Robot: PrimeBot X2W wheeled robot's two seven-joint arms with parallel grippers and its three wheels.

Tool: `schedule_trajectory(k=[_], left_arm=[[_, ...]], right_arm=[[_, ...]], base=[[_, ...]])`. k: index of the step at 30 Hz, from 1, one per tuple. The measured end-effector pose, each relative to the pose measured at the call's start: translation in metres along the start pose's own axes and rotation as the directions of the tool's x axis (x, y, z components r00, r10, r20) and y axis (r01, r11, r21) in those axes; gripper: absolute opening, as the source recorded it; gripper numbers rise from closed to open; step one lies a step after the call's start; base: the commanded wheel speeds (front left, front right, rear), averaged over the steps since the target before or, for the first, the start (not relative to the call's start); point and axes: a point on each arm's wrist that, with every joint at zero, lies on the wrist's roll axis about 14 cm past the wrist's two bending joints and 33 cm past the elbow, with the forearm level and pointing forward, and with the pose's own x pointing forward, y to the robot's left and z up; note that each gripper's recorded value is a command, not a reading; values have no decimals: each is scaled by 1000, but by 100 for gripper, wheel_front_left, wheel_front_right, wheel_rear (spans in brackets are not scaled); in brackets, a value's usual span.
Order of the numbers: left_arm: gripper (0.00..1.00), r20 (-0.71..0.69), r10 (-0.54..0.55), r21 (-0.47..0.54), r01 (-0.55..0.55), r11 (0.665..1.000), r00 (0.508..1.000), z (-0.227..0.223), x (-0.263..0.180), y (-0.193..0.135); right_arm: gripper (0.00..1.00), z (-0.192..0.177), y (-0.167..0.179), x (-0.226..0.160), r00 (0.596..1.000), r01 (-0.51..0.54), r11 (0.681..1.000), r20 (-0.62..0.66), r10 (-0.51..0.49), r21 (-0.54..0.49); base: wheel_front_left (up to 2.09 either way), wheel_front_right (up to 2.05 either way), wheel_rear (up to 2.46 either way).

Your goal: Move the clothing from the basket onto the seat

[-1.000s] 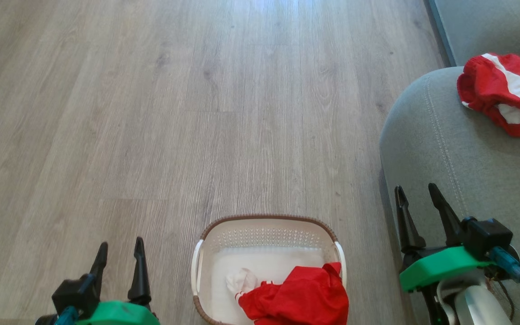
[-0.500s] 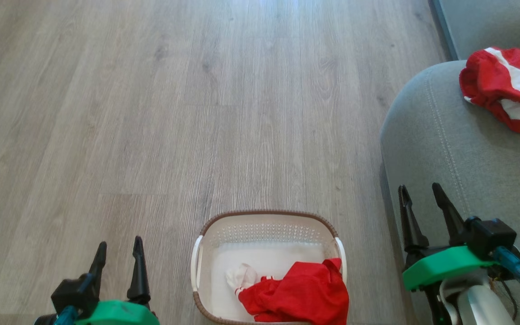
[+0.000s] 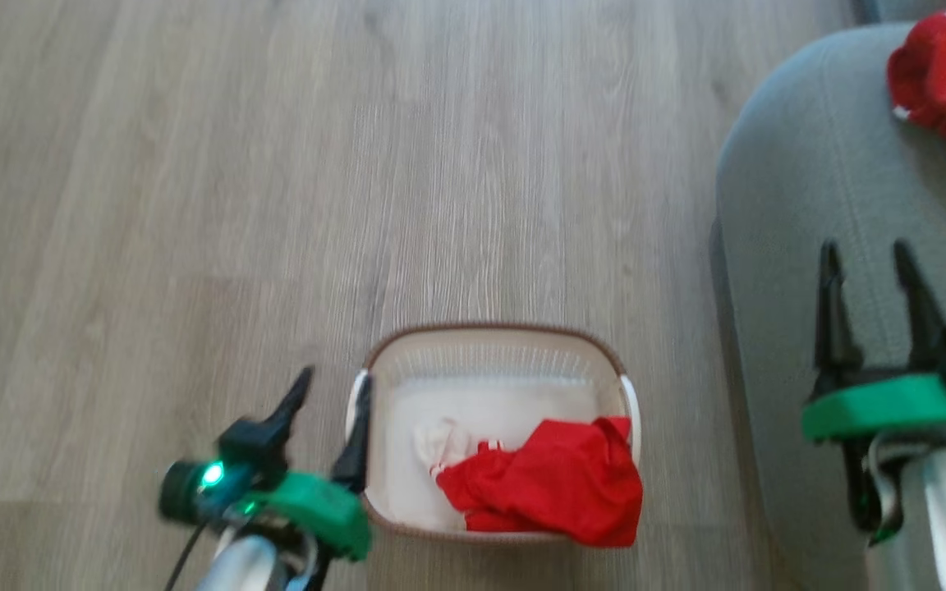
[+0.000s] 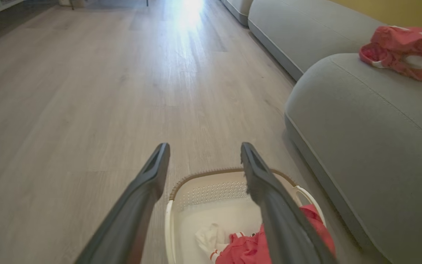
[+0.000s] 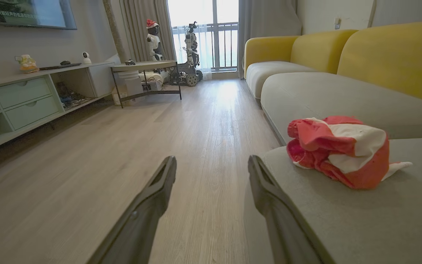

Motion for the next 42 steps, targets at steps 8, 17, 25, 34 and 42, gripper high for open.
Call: schedule_trajectory(k=[8,17,25,34,42], left_arm=[[100,-213,-232,40,246,968,949,-59,51,-51],[100,-447,-359,41,420,907,820,-136,68,-69],[100,-637,-415,-20,525,851,649,-203,68,-80],[100,-736,-463,-102,596,797,493,-252,61,-96],[100,-760,-501,-155,634,758,414,-278,60,-107]], right_arm=[[100,-9,-8,42,1000,9,998,29,-7,-63],[100,-37,-8,75,1000,-10,995,20,12,-96],[100,-71,-6,98,999,-36,994,2,36,-107],[100,-107,-10,103,998,-46,992,-43,41,-116],[100,-125,-18,103,998,-41,990,-60,33,-134]], base=[[0,0,0],[0,0,0],[0,0,0],[0,0,0],[0,0,0]])
